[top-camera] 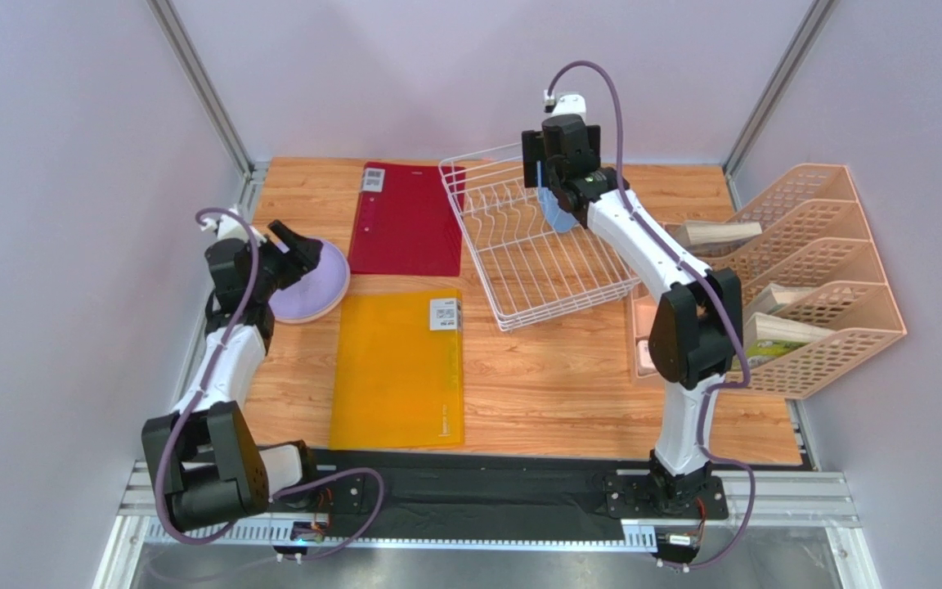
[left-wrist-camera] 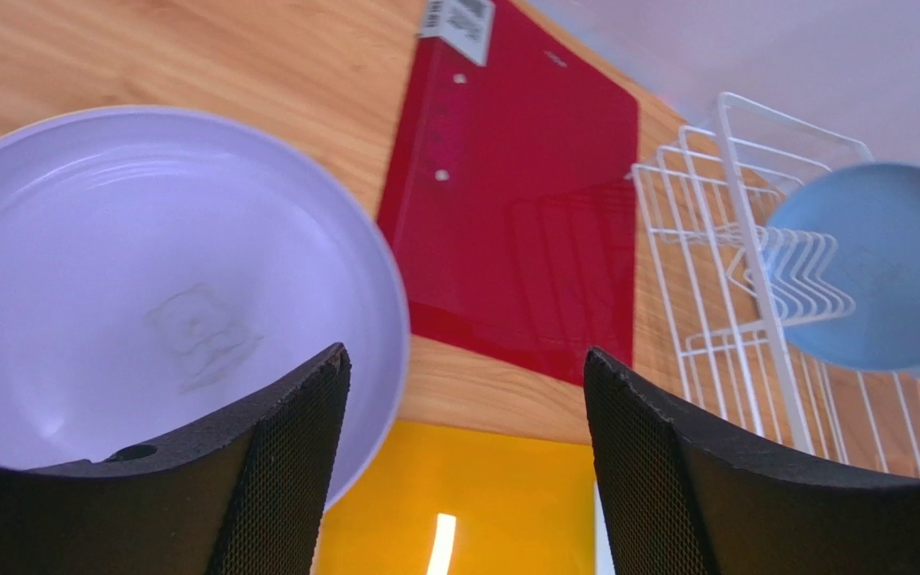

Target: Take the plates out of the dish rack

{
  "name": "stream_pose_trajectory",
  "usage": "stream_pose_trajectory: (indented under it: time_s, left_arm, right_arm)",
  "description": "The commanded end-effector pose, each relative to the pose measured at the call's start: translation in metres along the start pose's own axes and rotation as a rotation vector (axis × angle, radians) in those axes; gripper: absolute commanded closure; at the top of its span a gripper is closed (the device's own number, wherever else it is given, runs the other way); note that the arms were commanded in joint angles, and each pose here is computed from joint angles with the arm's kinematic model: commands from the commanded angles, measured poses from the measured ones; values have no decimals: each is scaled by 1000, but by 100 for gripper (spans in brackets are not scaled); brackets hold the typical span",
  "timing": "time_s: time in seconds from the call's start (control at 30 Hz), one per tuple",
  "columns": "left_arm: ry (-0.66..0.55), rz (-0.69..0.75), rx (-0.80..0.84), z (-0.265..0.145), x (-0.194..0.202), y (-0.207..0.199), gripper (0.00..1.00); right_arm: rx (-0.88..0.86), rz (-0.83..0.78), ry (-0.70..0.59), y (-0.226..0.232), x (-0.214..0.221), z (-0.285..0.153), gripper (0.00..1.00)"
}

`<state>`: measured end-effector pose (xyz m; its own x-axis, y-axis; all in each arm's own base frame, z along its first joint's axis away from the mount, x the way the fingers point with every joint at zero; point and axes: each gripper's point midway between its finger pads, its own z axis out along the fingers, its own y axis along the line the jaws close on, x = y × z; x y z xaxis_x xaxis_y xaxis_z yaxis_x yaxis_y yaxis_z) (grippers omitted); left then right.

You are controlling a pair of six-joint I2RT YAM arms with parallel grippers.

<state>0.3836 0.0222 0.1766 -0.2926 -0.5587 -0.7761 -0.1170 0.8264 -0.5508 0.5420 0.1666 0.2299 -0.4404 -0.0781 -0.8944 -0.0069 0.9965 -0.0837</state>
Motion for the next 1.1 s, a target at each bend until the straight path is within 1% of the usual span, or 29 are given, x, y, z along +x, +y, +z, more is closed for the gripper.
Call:
stream_pose_trajectory:
  time_s: [0.0, 0.03, 0.07, 0.1, 0.13, 0.2, 0.3, 0.33, 0.4, 0.43, 0.5, 0.57, 0.6, 0.67, 0.7, 0.73, 0.77, 0.8, 0.93, 1.0, 1.07]
  left_arm:
    - [12, 45, 144, 13, -8, -51, 23]
    - [31, 46, 146, 18, -2, -53, 24]
    - [46, 57, 178, 21, 3, -65, 24]
    - [59, 59, 192, 24, 7, -70, 24]
    - [79, 58, 199, 31, 13, -73, 24]
    - [105, 70, 238, 39, 21, -90, 24]
    - [142, 61, 263, 57, 29, -102, 26]
    - [172, 73, 299, 64, 40, -119, 26]
    - [192, 81, 312, 70, 47, -127, 27]
    - [207, 88, 320, 74, 53, -132, 28]
    - [216, 91, 319, 77, 58, -135, 27]
    - [226, 79, 317, 79, 63, -137, 27]
    - [219, 73, 327, 80, 63, -140, 27]
    - [229, 58, 336, 80, 70, -143, 27]
    - [231, 56, 340, 81, 73, -144, 27]
    - [240, 56, 344, 80, 78, -146, 27]
    - [249, 57, 347, 79, 82, -147, 27]
    - [254, 57, 349, 80, 84, -148, 28]
    - [270, 70, 365, 77, 92, -154, 28]
    - [272, 71, 365, 77, 94, -154, 28]
    - [273, 74, 362, 78, 95, -155, 28]
  right_arm:
    - [130, -19, -102, -26, -26, -11, 15]
    - [153, -31, -96, -30, -24, -9, 14]
    - [171, -68, -77, -31, -18, -3, 15]
    - [187, -74, -81, -35, -22, -2, 15]
    - [191, -85, -77, -35, -21, 1, 17]
    - [194, -99, -69, -36, -19, 8, 20]
    - [183, -98, -60, -37, -16, 17, 32]
    - [183, -104, -54, -37, -14, 19, 34]
    - [192, -123, -37, -40, -9, 26, 39]
    - [191, -126, -39, -39, -11, 27, 40]
    - [183, -133, -25, -39, -6, 30, 47]
    - [181, -137, -15, -40, -2, 32, 51]
    - [186, -138, -10, -40, 1, 32, 60]
    - [182, -149, 3, -39, 7, 35, 70]
    - [181, -154, 10, -39, 9, 35, 77]
    - [179, -164, 23, -39, 14, 37, 80]
    - [179, -169, 26, -39, 14, 37, 88]
    - [188, -169, 27, -41, 14, 37, 100]
    - [214, -167, 26, -43, 11, 33, 100]
    - [274, -161, -2, -50, 2, 24, 100]
    - [341, -164, -60, -54, -15, 11, 100]
